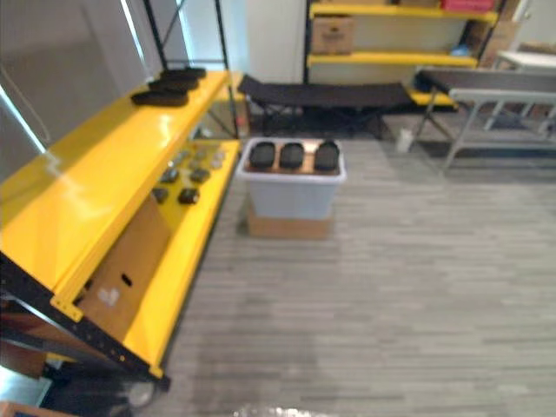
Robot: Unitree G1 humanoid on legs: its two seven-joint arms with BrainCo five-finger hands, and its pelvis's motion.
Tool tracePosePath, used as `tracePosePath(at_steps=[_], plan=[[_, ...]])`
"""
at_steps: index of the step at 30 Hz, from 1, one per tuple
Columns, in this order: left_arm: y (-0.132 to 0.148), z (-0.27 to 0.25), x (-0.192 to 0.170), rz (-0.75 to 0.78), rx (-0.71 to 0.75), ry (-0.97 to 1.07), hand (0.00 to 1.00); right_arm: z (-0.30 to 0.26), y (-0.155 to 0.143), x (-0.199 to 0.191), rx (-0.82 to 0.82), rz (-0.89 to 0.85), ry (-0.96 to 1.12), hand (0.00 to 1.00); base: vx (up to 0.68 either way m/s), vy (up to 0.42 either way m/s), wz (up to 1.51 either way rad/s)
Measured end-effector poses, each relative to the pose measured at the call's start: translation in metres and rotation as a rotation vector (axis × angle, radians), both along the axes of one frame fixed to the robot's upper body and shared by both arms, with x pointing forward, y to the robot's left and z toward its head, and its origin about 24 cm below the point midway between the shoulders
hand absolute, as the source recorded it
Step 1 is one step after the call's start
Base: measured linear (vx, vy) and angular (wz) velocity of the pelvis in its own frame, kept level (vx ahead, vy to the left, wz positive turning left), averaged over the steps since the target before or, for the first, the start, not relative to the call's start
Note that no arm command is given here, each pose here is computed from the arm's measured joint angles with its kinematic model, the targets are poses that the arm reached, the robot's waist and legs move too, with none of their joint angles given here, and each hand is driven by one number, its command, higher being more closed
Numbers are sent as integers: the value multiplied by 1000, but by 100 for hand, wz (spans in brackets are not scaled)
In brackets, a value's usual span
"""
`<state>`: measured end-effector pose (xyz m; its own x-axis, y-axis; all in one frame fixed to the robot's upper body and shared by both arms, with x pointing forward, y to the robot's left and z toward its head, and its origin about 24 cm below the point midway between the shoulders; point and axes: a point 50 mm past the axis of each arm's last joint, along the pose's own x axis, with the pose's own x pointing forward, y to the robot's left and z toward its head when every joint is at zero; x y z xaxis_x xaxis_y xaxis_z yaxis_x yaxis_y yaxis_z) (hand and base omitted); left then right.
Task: Walk over and take plastic housings, then place them on the shelf
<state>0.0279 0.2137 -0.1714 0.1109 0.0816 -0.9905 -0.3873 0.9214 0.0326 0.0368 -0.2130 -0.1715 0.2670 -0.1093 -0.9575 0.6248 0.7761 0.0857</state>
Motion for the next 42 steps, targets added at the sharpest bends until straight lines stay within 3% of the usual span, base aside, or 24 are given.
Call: tracePosePath(at_steps=[12, 24, 29, 34, 42], plan=[[3, 1, 14, 10, 2, -53, 0, 7, -1, 46, -44, 3, -132, 0, 111, 25, 2], [-2, 1, 22, -51, -28, -78, 0, 7, 0, 43, -41, 22, -139, 0, -101, -2, -5], [0, 8, 57, -77, -16, -181, 0, 10, 4, 63, -17, 26, -192, 0, -24, 4, 11], [1, 27, 121, -113, 22, -373, 0, 28, 5, 114, -32, 70, -349, 0, 12, 39, 10], [-15, 33, 139, -133, 15, -438, 0, 34, 13, 128, -13, 113, -402, 0, 2, 14, 3]])
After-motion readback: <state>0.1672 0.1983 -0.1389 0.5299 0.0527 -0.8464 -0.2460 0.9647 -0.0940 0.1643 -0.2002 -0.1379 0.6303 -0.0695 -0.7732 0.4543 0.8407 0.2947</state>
